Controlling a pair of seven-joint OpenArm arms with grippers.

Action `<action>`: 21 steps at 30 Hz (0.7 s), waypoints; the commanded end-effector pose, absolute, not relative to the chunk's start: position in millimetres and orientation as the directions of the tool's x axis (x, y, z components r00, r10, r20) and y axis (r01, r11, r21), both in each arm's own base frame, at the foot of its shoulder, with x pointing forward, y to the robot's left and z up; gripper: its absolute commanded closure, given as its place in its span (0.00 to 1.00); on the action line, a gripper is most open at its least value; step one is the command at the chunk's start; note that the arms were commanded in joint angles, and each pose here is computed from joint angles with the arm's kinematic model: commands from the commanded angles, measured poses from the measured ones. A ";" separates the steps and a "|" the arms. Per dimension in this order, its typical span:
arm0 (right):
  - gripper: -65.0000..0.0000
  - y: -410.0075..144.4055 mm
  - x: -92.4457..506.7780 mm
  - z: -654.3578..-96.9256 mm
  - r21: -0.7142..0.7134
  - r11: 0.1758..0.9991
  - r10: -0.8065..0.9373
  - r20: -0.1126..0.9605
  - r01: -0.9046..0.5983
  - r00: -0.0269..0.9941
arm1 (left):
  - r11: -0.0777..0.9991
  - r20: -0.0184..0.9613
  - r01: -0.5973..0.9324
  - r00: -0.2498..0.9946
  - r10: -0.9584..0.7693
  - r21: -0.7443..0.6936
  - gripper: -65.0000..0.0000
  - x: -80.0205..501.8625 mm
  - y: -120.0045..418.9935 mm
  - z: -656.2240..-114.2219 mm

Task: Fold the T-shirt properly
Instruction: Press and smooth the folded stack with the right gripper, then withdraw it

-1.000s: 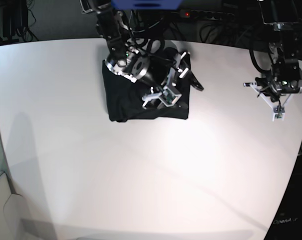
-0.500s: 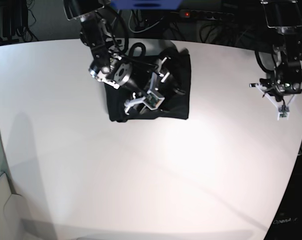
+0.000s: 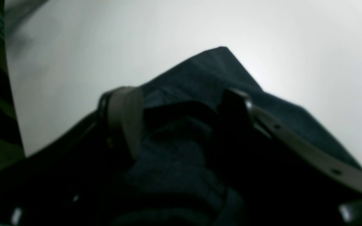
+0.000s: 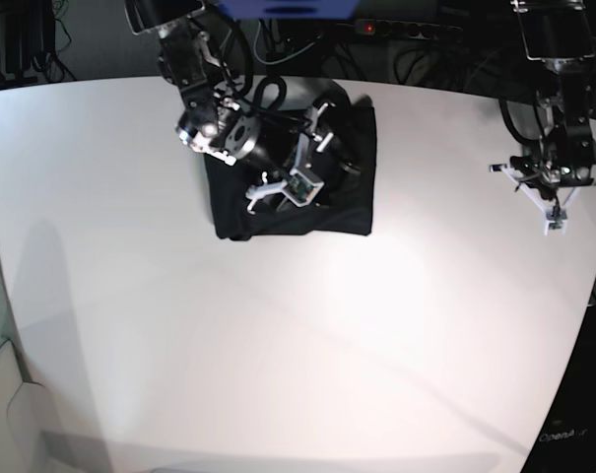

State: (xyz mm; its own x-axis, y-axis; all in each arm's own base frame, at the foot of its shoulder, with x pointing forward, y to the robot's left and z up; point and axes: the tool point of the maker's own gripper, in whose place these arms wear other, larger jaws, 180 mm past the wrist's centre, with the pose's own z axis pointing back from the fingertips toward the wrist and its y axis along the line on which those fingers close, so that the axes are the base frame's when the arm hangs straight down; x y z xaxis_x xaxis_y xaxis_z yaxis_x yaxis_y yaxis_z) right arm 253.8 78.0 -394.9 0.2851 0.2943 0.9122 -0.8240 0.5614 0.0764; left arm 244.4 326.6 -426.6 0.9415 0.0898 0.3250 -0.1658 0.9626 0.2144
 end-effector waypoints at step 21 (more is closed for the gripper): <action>0.99 85.3 272.2 -380.5 0.066 0.555 0.258 0.934 -0.829 0.247 | 0.957 0.361 -0.172 0.929 0.079 0.234 1.00 253.9 334.6 -414.8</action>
State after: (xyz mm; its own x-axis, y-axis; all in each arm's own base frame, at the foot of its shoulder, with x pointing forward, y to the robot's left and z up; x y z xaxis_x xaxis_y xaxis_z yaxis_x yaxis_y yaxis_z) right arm 262.0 78.4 -400.8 0.2894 0.3107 0.9054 -0.8279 0.5560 0.0738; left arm 244.4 326.7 -426.6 0.9413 0.0899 0.3254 -0.1661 0.9625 0.2145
